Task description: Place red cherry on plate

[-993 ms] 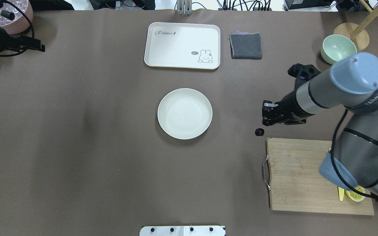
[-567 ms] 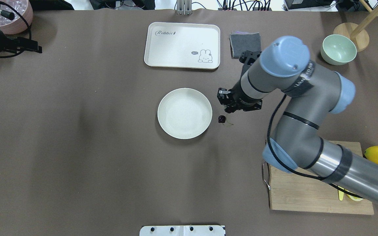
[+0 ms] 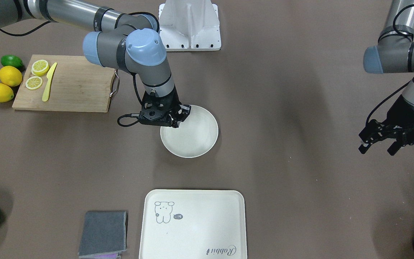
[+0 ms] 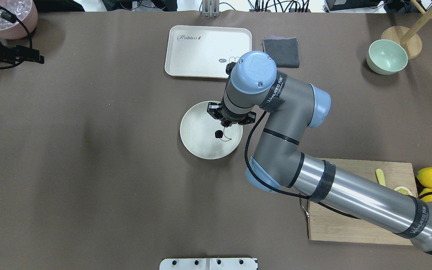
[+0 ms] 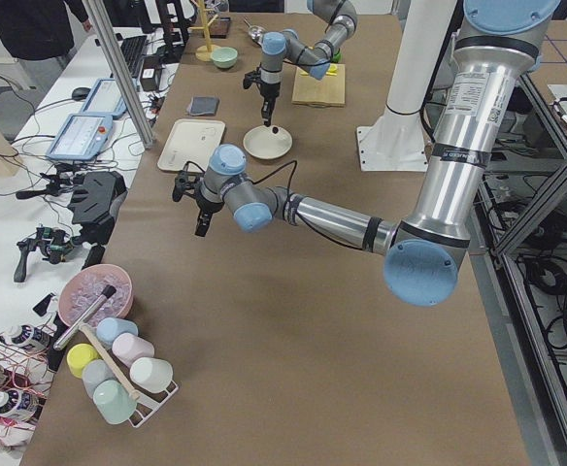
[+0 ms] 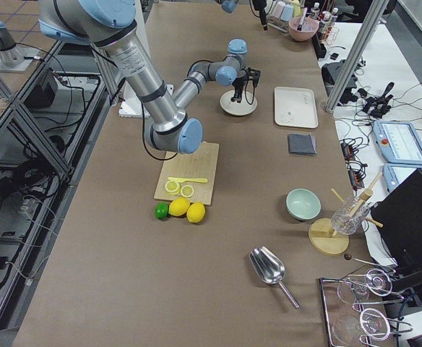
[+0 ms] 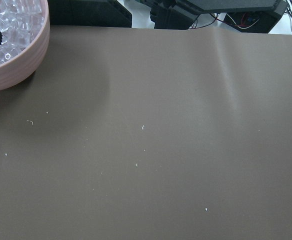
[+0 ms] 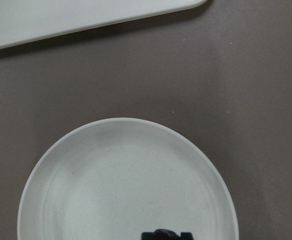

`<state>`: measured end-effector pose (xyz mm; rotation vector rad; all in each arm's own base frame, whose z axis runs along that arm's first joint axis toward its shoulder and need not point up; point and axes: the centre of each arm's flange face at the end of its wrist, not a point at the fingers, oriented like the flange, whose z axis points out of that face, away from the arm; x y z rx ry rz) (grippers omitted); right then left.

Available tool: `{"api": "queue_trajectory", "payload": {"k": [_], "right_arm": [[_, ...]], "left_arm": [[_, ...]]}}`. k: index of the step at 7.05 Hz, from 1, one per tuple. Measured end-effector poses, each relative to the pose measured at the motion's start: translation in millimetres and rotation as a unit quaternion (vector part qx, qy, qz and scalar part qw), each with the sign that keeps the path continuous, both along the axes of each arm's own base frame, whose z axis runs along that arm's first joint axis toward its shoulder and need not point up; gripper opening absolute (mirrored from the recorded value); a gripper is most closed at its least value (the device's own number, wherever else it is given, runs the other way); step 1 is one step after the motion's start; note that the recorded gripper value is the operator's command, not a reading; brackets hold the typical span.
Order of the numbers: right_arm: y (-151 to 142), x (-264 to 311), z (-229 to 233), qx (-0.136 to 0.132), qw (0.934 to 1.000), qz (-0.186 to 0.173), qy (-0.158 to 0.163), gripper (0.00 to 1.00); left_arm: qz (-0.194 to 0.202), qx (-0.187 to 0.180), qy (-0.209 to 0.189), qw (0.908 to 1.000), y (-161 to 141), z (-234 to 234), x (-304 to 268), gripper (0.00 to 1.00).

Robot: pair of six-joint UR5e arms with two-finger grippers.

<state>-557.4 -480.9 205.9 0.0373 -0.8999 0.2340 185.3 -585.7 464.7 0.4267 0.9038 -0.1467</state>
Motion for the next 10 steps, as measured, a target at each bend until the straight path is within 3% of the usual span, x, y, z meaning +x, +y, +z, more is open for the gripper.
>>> {"api": "queue_trajectory", "payload": {"k": [2, 5, 7, 8, 10], "right_arm": [[3.7, -16.9, 5.2, 0.012, 0.9999, 0.0, 0.004, 0.99], [2.0, -27.3, -6.0, 0.013, 0.9999, 0.008, -0.006, 1.0], [-15.4, -10.3, -5.4, -0.001, 0.9998, 0.019, 0.007, 1.0], [-36.5, 23.5, 7.2, -0.012, 0.9995, 0.013, 0.026, 1.0], [-64.6, 131.0, 75.3, 0.0, 0.9963, -0.036, 0.078, 1.0]], "left_arm": [[0.0, -0.004, -0.002, 1.0, -0.5, 3.7, 0.7, 0.98], [0.001, -0.009, -0.005, 0.9999, 0.7, 9.8, 0.9, 0.98], [0.012, -0.013, -0.024, 0.9996, 5.4, 34.2, -3.8, 0.98], [0.022, -0.001, -0.042, 0.9989, 6.5, 48.0, -18.7, 0.98], [0.036, -0.002, -0.045, 0.9984, 12.1, 70.7, -71.0, 0.98]]}}
